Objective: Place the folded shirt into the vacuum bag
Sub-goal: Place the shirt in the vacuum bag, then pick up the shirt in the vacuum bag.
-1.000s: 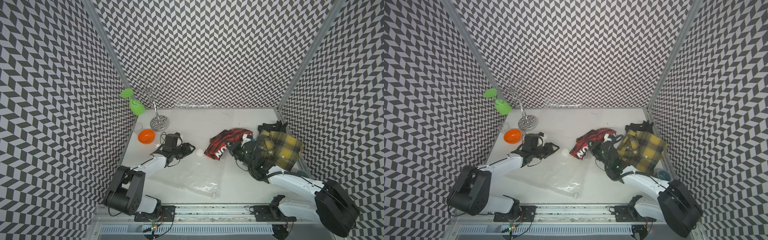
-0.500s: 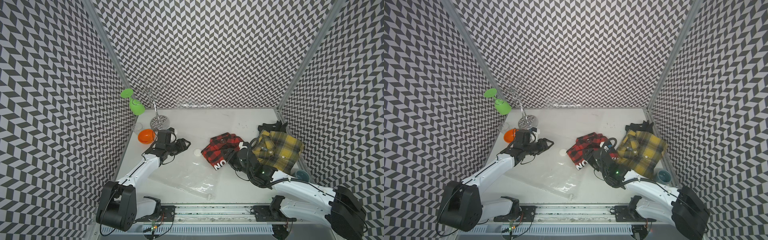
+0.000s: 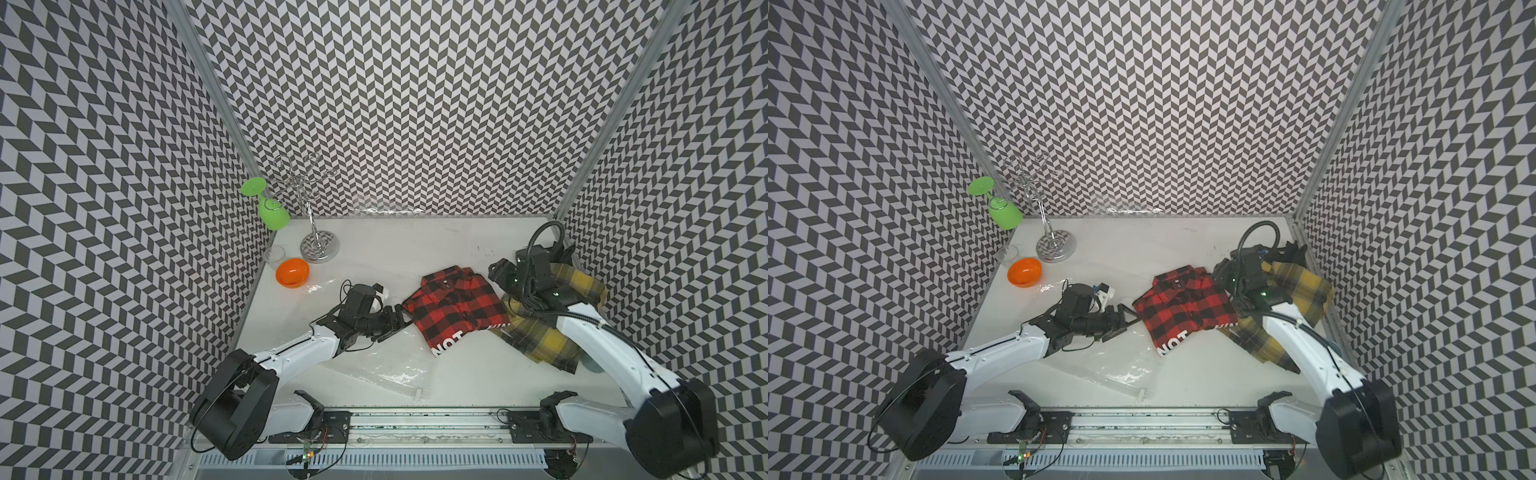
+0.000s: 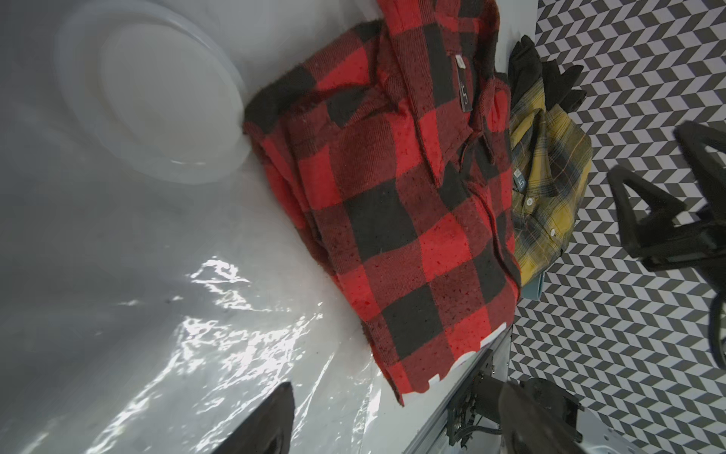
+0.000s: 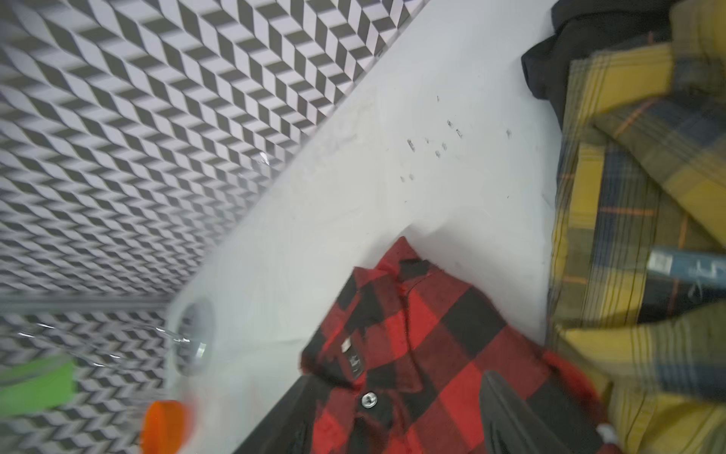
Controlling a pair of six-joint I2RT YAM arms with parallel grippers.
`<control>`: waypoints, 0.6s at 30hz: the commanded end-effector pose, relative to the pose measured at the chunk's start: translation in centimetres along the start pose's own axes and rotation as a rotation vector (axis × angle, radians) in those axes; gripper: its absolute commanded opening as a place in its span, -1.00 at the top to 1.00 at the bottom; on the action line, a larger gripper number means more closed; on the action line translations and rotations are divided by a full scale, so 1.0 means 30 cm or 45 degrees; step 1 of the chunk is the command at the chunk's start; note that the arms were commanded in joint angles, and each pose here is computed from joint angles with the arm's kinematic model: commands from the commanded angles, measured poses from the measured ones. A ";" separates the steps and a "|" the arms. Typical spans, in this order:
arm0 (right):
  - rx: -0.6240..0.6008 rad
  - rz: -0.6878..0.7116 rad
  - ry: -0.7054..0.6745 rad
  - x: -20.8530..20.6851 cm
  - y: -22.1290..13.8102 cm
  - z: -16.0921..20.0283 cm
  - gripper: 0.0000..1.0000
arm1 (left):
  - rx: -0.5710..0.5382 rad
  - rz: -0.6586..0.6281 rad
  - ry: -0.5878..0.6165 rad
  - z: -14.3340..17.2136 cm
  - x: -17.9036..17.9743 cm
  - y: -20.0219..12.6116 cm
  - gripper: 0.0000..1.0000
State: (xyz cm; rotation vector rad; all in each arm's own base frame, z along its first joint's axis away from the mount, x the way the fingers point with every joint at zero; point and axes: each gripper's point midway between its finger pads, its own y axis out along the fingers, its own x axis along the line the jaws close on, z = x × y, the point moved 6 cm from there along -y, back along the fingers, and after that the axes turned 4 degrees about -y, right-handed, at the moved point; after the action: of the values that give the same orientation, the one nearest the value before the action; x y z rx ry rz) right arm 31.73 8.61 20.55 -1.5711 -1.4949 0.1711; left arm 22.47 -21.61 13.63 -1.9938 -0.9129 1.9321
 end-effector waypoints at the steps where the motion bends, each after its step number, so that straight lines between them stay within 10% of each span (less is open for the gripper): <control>1: 0.211 -0.182 -0.278 0.028 0.083 0.071 -0.40 | -0.064 0.069 -0.006 -0.032 -0.074 0.050 -0.60; 12: 0.356 -0.149 -0.200 -0.067 0.232 0.155 -0.38 | 0.068 0.026 -0.070 0.047 -0.023 0.234 -0.46; 18: 0.347 -0.118 -0.157 -0.111 0.247 0.173 -0.38 | 0.065 -0.025 -0.025 0.016 -0.016 0.286 -0.04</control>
State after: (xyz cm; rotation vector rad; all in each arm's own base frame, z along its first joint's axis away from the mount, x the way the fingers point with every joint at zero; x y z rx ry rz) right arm 32.22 9.85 10.99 -1.2773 -1.5315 0.4386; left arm 23.06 -27.78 7.91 -1.8352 -0.8748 1.9955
